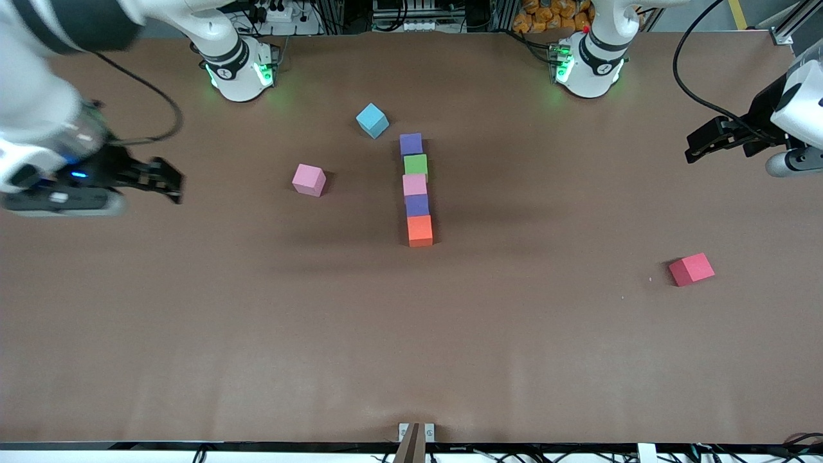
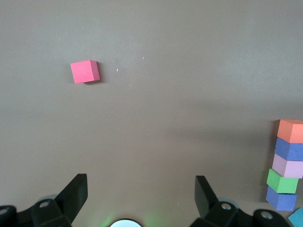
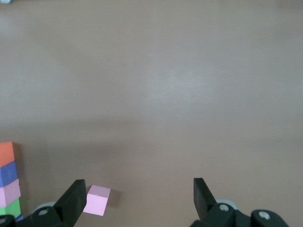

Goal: Arrange blocks into number 1

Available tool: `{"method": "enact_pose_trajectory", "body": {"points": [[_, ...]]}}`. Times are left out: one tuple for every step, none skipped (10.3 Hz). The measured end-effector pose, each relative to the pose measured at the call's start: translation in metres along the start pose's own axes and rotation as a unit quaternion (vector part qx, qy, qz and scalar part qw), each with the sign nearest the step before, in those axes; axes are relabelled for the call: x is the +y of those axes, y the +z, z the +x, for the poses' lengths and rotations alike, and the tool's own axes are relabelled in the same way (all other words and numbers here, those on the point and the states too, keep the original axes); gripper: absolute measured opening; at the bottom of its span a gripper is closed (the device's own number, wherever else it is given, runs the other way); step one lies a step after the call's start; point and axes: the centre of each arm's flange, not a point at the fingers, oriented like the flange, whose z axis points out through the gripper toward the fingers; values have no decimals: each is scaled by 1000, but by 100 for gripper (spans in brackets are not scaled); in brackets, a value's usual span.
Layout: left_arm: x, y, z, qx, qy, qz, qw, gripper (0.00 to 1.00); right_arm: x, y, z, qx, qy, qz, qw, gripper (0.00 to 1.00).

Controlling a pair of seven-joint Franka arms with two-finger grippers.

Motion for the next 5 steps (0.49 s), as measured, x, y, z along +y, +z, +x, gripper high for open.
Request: {"method": "enact_pose_trajectory", "body": {"points": [[-1, 0, 0, 0, 0, 0, 1000, 100, 25, -10, -4, -1, 19, 0, 1000, 100], [-2, 0, 1, 2, 0, 0, 1000, 100, 47, -17, -10, -9, 34, -1, 999, 100], [-2, -1, 2, 6, 2, -1, 1000, 100, 66, -24, -16, -14, 33, -1, 999, 100], [-2, -1, 2, 8, 3, -1, 1000, 100, 80, -33, -22, -11, 22, 0, 1000, 100], [-3, -1, 3, 10, 3, -2, 1000, 100, 89, -42, -28, -7, 13, 0, 1000, 100]]}}
